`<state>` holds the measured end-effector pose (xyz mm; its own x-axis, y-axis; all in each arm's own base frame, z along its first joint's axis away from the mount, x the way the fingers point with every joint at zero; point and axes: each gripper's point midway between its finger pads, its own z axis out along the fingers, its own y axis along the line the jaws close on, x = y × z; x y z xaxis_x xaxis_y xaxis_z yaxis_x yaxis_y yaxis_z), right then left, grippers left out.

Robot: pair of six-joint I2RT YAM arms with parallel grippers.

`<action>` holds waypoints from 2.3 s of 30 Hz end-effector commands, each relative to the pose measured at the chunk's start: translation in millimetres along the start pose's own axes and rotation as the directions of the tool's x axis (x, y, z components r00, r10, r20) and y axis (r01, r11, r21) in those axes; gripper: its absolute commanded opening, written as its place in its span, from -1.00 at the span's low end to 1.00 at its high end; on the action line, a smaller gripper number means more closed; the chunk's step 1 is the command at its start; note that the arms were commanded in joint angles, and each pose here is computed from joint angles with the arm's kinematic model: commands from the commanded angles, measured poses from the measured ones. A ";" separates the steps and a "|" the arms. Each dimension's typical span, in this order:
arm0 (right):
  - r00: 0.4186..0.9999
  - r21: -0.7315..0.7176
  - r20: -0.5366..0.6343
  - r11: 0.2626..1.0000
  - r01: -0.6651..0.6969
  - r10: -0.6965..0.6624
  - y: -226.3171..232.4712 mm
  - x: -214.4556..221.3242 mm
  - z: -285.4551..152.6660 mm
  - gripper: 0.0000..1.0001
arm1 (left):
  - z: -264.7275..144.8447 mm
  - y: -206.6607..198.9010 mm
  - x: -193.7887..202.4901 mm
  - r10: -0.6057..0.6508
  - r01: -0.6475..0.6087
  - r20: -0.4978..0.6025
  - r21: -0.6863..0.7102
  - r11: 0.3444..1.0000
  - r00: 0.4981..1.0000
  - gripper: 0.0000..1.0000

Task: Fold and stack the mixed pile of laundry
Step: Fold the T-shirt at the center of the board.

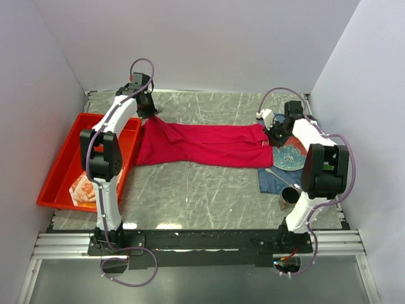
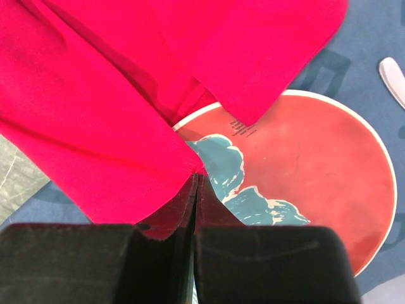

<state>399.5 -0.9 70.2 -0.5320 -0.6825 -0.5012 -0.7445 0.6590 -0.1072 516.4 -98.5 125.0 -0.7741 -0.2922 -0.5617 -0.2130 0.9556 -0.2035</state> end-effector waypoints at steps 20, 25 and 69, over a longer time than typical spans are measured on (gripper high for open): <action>0.968 0.059 0.222 0.992 0.110 -0.120 1.1 -117.5 -34.0 -0.14 | -67.2 -29.2 -40.4 0.010 -0.029 0.118 0.162 0.986 0.993 0.22; 0.874 -0.246 0.259 0.847 0.471 -0.411 115.6 -117.6 0.5 -0.10 | -97.3 -28.3 16.2 -0.025 0.016 0.030 0.266 0.964 0.999 -0.36; 0.719 -0.797 0.317 0.237 0.556 -0.618 353.5 -51.8 -59.1 -0.43 | -146.1 26.2 95.8 -0.032 0.020 0.043 0.249 0.968 0.999 -0.44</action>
<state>156.7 228.9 52.8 0.2088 -0.8926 -0.3996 -0.8506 -0.3674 0.3762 356.5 -90.3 166.4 -0.7492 -0.3505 -0.5620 -0.1413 0.9136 -0.3814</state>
